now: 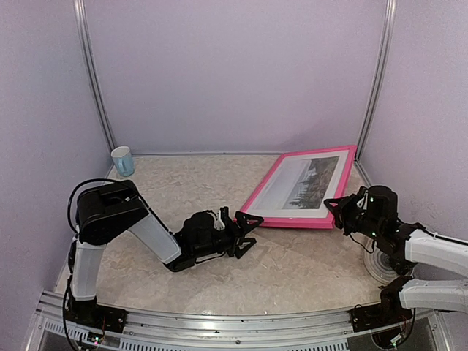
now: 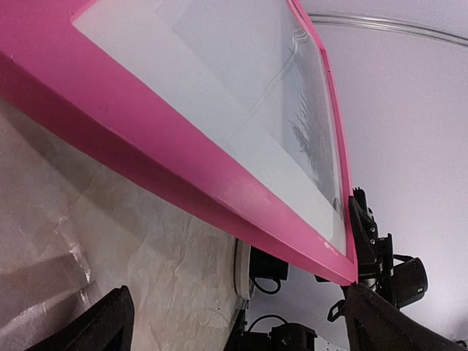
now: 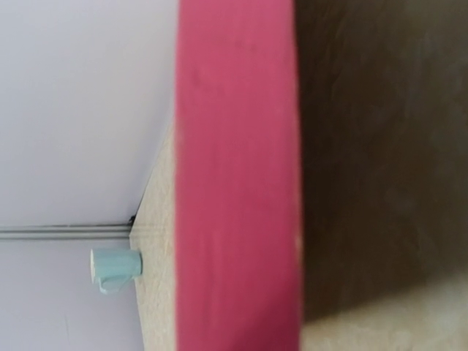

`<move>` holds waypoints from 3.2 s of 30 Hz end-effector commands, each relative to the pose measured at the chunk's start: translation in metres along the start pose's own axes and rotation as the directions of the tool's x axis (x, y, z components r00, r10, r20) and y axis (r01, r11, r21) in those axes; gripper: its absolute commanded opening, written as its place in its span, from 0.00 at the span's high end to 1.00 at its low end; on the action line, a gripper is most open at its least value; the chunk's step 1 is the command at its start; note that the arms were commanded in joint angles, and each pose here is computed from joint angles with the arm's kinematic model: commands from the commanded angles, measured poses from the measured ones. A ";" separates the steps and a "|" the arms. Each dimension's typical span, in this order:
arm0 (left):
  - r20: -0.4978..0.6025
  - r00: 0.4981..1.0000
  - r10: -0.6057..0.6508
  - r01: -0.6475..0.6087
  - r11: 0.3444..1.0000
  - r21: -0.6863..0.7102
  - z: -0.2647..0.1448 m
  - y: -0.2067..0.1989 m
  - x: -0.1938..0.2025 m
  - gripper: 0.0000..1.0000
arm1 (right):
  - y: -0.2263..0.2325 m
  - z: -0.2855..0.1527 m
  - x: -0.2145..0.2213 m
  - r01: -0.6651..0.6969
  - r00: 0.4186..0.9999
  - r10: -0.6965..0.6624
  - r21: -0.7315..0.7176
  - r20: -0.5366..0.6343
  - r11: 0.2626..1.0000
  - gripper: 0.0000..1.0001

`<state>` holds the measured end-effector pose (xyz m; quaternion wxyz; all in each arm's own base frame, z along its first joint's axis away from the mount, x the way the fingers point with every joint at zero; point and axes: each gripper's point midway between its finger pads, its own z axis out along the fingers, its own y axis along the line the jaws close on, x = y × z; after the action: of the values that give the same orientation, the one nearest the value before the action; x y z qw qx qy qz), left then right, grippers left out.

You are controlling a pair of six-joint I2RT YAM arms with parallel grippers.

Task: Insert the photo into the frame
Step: Pass from the right arm to the left, then rotate the photo frame at the center of the board.

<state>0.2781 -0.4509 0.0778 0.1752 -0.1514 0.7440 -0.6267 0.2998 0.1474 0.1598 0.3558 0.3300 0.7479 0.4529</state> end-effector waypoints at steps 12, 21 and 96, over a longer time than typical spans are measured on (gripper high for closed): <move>0.093 0.994 -0.066 0.056 0.993 0.102 0.006 -0.002 -0.028 0.01 | 0.014 -0.001 0.059 -0.024 0.985 0.010 -0.083 -0.170 0.996 0.92; 0.115 0.989 -0.094 0.073 0.983 0.170 -0.006 -0.008 -0.032 0.01 | -0.008 -0.001 0.081 -0.022 0.974 0.014 -0.032 -0.226 0.999 0.80; 0.258 0.956 0.142 -0.078 0.967 -0.244 -0.141 0.048 -0.078 0.57 | -0.011 0.180 -0.063 0.767 0.525 -0.678 -0.059 -0.515 0.638 0.01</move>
<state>0.2790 -0.2849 0.0402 0.2852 -0.2162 0.8006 -0.4806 0.4762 0.1639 0.1279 0.3261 -0.0522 0.9094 0.2527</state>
